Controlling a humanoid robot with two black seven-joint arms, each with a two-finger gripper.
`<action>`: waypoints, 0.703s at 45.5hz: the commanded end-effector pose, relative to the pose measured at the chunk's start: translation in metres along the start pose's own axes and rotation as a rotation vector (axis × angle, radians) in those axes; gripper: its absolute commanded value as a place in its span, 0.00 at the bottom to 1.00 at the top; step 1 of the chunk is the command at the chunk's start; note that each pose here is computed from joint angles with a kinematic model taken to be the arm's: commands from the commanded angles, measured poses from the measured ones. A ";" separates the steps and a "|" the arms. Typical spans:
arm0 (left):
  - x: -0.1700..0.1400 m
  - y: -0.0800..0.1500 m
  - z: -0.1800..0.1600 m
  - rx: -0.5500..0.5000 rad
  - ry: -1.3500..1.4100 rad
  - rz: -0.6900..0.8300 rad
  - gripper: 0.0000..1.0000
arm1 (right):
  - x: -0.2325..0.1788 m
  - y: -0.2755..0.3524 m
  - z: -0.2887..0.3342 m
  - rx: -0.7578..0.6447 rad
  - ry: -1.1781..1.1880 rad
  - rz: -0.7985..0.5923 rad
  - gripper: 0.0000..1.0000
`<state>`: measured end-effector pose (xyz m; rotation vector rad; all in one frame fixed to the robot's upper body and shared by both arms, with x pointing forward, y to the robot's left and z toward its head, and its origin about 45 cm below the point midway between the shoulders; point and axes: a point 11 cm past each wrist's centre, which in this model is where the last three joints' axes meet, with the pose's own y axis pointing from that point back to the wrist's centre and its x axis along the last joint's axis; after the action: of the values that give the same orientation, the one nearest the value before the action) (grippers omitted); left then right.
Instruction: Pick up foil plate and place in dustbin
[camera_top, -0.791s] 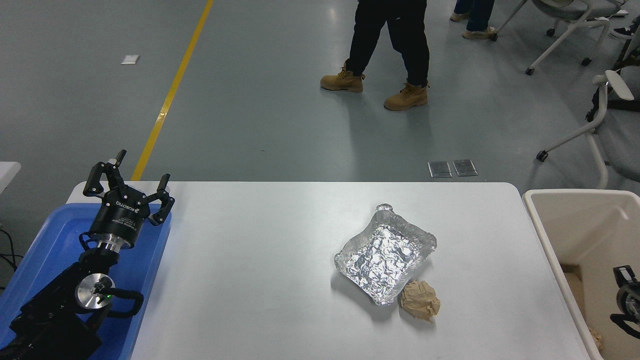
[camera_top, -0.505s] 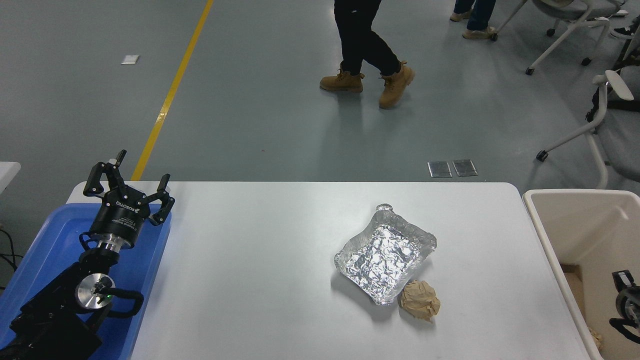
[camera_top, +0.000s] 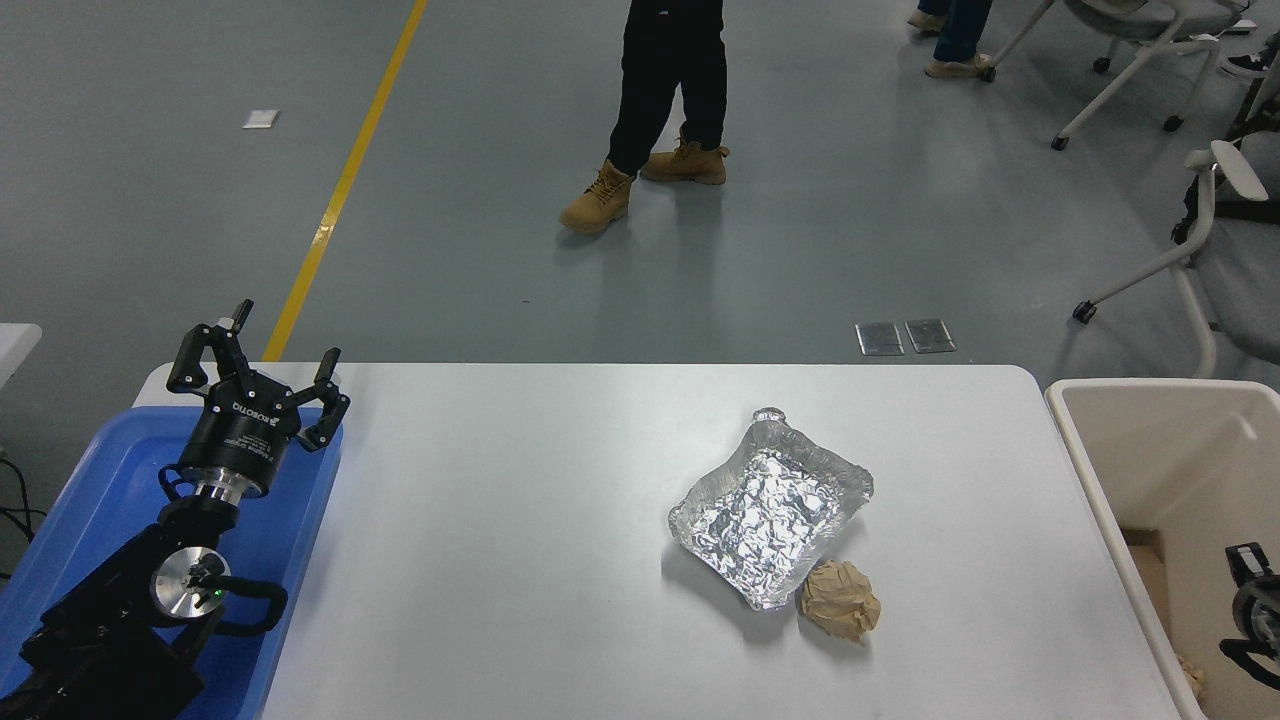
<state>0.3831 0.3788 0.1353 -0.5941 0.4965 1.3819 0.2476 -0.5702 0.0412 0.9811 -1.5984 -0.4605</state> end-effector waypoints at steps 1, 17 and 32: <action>0.000 0.000 0.000 0.000 0.000 -0.001 0.98 | -0.001 -0.001 0.008 -0.013 0.003 -0.001 0.00; 0.000 0.000 0.000 0.001 0.000 -0.001 0.98 | 0.000 0.000 0.002 -0.009 0.000 0.004 0.00; 0.000 0.000 0.000 0.000 0.000 -0.001 0.98 | 0.002 0.001 -0.004 0.002 -0.001 0.003 0.00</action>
<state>0.3831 0.3789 0.1354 -0.5928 0.4968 1.3814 0.2465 -0.5705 0.0408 0.9741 -1.5970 -0.4627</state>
